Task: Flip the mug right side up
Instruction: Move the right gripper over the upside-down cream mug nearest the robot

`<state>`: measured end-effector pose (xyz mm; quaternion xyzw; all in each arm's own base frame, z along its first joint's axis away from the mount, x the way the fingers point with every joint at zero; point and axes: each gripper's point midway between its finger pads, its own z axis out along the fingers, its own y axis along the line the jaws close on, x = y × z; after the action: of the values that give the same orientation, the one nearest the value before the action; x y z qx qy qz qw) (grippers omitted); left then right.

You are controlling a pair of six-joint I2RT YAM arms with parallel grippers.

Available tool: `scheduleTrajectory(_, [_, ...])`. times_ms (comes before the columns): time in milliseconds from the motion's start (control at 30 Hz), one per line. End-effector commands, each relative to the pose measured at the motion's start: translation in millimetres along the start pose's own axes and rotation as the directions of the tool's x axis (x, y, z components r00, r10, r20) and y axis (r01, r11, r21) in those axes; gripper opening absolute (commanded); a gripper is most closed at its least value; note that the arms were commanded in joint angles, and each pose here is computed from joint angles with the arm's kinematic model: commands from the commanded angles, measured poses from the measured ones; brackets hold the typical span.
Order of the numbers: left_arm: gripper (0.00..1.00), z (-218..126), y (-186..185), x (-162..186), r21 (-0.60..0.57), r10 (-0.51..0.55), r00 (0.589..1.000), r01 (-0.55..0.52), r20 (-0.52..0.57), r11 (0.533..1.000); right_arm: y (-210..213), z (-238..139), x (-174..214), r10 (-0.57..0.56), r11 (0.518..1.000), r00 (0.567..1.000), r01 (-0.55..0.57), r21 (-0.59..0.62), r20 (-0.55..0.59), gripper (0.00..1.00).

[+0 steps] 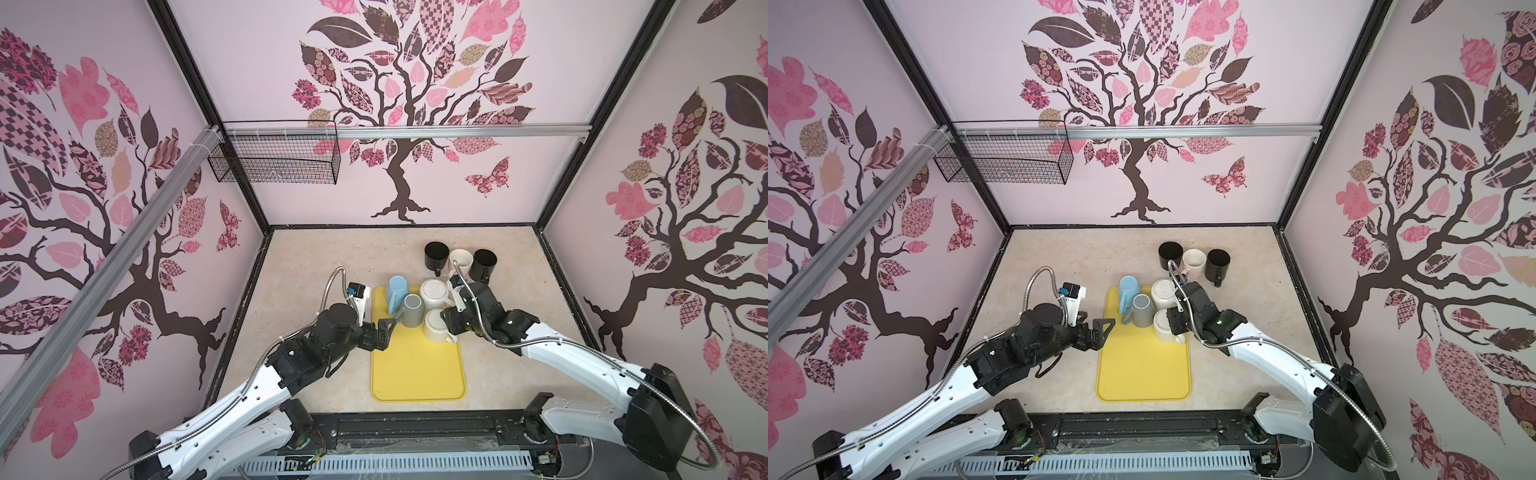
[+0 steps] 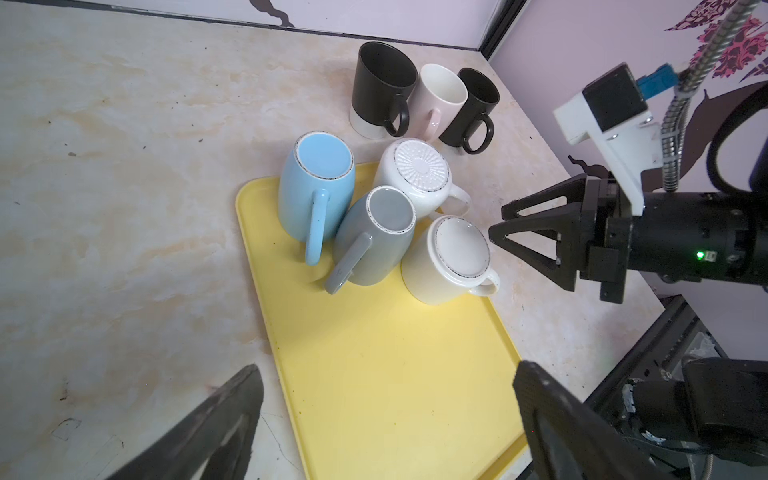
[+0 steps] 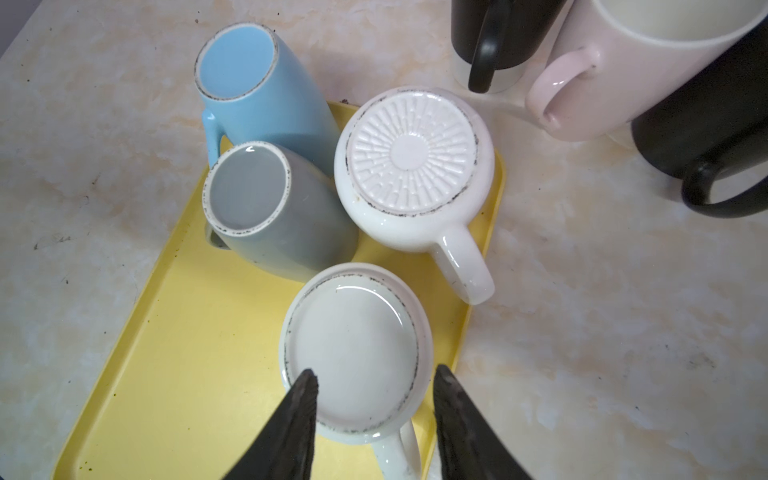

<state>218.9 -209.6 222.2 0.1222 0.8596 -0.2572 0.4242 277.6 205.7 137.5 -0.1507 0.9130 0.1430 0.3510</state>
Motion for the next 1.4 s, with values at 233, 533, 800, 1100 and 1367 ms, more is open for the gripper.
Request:
scheduleTrajectory(233, [0.97, 8.6, 29.2, 16.7, -0.031, -0.131, 0.991, 0.13, -0.035, 0.991, -5.7, 4.5, 18.0, -0.056, 0.993, 0.994, 0.065, 0.097, -0.091, 0.49])
scheduleTrajectory(533, [0.97, 19.8, 22.9, 15.4, 0.017, -0.138, 0.989, 0.139, -0.043, 0.99, -6.9, 4.4, 37.7, -0.058, 0.994, 0.988, 0.07, 0.079, -0.146, 0.53])
scheduleTrajectory(800, [0.97, 17.3, 21.6, 12.4, 0.04, -0.147, 0.989, 0.148, -0.026, 0.988, 1.0, 8.2, 50.8, -0.056, 0.998, 0.979, 0.062, 0.027, -0.196, 0.53])
scheduleTrajectory(1100, [0.97, 16.7, 24.8, 17.3, 0.036, -0.151, 0.988, 0.151, -0.021, 0.988, -0.4, 19.6, 66.8, -0.035, 0.998, 0.963, 0.047, 0.039, -0.268, 0.51])
scheduleTrajectory(1367, [0.97, 19.0, 23.1, 15.8, 0.04, -0.153, 0.988, 0.154, -0.025, 0.987, -0.7, 32.7, 75.5, -0.021, 0.998, 0.948, 0.04, 0.055, -0.316, 0.47])
